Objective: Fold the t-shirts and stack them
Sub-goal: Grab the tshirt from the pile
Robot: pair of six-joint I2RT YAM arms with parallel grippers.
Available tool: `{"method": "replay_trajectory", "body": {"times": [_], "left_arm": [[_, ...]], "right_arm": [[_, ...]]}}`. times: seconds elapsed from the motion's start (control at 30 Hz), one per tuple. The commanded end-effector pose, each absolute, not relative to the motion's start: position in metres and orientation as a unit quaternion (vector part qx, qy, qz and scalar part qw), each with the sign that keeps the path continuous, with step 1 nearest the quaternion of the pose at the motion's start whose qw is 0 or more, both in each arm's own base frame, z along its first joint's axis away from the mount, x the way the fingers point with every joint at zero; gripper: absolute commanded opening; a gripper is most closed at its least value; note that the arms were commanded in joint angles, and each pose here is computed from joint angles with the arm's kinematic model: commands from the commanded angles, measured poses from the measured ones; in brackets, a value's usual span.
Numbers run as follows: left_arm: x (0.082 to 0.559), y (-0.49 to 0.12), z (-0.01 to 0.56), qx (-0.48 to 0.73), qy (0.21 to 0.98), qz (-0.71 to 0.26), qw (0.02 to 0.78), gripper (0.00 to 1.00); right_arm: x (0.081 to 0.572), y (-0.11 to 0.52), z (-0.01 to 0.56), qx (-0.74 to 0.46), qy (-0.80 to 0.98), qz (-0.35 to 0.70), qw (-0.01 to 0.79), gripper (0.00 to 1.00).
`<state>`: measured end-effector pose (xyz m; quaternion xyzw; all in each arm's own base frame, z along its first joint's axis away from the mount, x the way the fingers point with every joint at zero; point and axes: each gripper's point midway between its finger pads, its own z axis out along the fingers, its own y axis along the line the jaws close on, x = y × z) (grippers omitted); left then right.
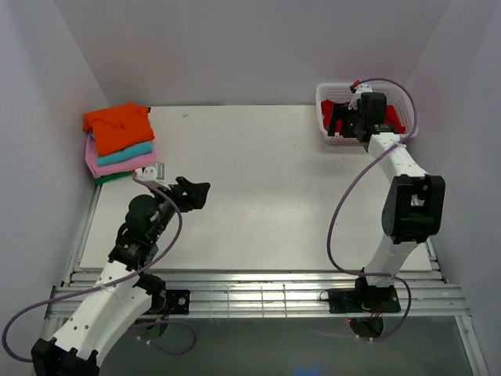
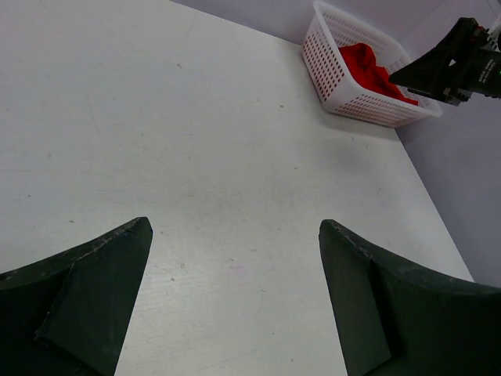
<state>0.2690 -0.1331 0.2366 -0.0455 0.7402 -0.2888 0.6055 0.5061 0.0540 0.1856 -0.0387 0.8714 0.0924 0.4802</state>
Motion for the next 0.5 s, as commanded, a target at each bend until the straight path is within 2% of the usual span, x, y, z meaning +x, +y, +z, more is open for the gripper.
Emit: {"method": "replay_trajectory", "body": {"times": [0.0, 0.03, 0.1, 0.13, 0.17, 0.23, 0.47], "left_arm": [[0.266, -0.131, 0.234, -0.042, 0.735, -0.285, 0.613, 0.98], [0.265, -0.131, 0.23, -0.041, 0.737, -0.286, 0.611, 0.98], [0.263, -0.133, 0.229, -0.037, 0.736, -0.293, 0.609, 0.98], [0.263, -0.134, 0.227, -0.037, 0.737, -0.295, 0.607, 0.98], [0.262, -0.134, 0.226, -0.038, 0.737, -0.296, 0.606, 0.98], [0.262, -0.134, 0.224, -0.038, 0.738, -0.297, 0.605, 0.98], [0.256, -0.131, 0.225, -0.032, 0.739, -0.291, 0.607, 0.98]], "right_arm": [[0.543, 0.034, 0.203, -0.025, 0.86, 0.046, 0.507, 0.9], [0.554, 0.033, 0.184, -0.026, 0.869, 0.044, 0.492, 0.9], [0.579, 0.022, 0.2, -0.019, 0.86, 0.023, 0.51, 0.9], [0.587, 0.019, 0.179, -0.015, 0.87, 0.017, 0.492, 0.9], [0.601, 0.013, 0.194, -0.007, 0.861, 0.005, 0.508, 0.9], [0.614, 0.009, 0.167, -0.003, 0.872, 0.001, 0.49, 0.9], [0.657, -0.003, 0.14, -0.004, 0.868, -0.037, 0.495, 0.9]]}}
